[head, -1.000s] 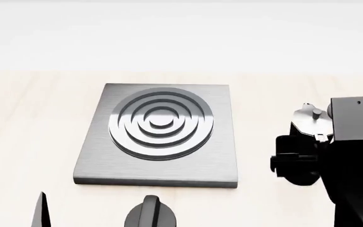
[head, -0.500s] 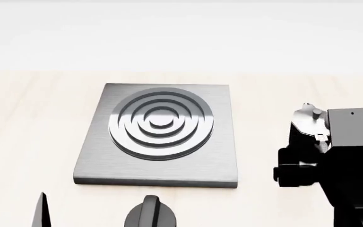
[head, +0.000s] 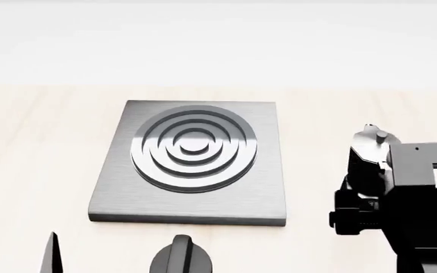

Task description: Put both moka pots on the stove.

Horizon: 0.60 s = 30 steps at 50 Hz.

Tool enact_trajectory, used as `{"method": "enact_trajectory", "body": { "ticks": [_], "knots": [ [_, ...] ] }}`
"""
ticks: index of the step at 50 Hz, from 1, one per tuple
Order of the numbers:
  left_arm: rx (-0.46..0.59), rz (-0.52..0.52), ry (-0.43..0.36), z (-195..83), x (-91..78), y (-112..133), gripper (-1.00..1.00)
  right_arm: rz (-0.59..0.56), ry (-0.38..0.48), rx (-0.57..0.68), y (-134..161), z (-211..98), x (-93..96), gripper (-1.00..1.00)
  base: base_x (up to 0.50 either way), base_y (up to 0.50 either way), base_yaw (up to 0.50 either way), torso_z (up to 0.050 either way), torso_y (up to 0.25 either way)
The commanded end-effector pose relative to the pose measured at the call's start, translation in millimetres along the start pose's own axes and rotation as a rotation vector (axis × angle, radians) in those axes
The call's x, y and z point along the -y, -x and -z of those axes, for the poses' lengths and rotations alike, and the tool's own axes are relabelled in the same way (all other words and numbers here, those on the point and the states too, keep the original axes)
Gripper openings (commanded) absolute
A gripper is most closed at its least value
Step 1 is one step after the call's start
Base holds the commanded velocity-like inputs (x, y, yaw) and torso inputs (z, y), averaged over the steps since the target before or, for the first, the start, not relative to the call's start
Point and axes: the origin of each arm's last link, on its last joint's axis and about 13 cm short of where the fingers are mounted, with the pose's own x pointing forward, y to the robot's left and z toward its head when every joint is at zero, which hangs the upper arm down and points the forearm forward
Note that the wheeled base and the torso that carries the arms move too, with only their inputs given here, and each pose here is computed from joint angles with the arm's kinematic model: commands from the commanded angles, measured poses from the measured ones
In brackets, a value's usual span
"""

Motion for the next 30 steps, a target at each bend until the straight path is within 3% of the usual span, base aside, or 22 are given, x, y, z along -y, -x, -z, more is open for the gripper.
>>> {"method": "enact_trajectory", "body": {
  "ticks": [1, 3, 4, 20, 30],
  "knots": [
    [-0.001, 0.001, 0.000, 0, 0.1, 0, 1.00, 0.013, -0.009, -0.022, -5, 6, 3.7, 1.00, 0.00, 0.00, 0.00, 0.000, 0.000],
    [-0.001, 0.001, 0.000, 0, 0.2, 0, 1.00, 0.012, -0.005, -0.020, -5, 7, 3.1, 1.00, 0.00, 0.00, 0.00, 0.000, 0.000],
    [0.000, 0.001, 0.000, 0, 0.2, 0, 1.00, 0.012, -0.004, -0.018, -5, 7, 2.9, -1.00, 0.00, 0.00, 0.00, 0.000, 0.000],
    [0.000, -0.002, 0.000, 0, -0.2, 0, 1.00, 0.003, 0.007, 0.025, 3, -2, -1.3, -1.00, 0.00, 0.00, 0.00, 0.000, 0.000],
    [0.000, -0.001, 0.001, 0, 0.0, 0, 1.00, -0.007, 0.004, 0.121, 20, -19, -4.9, -1.00, 0.00, 0.00, 0.00, 0.000, 0.000]
  ]
}}
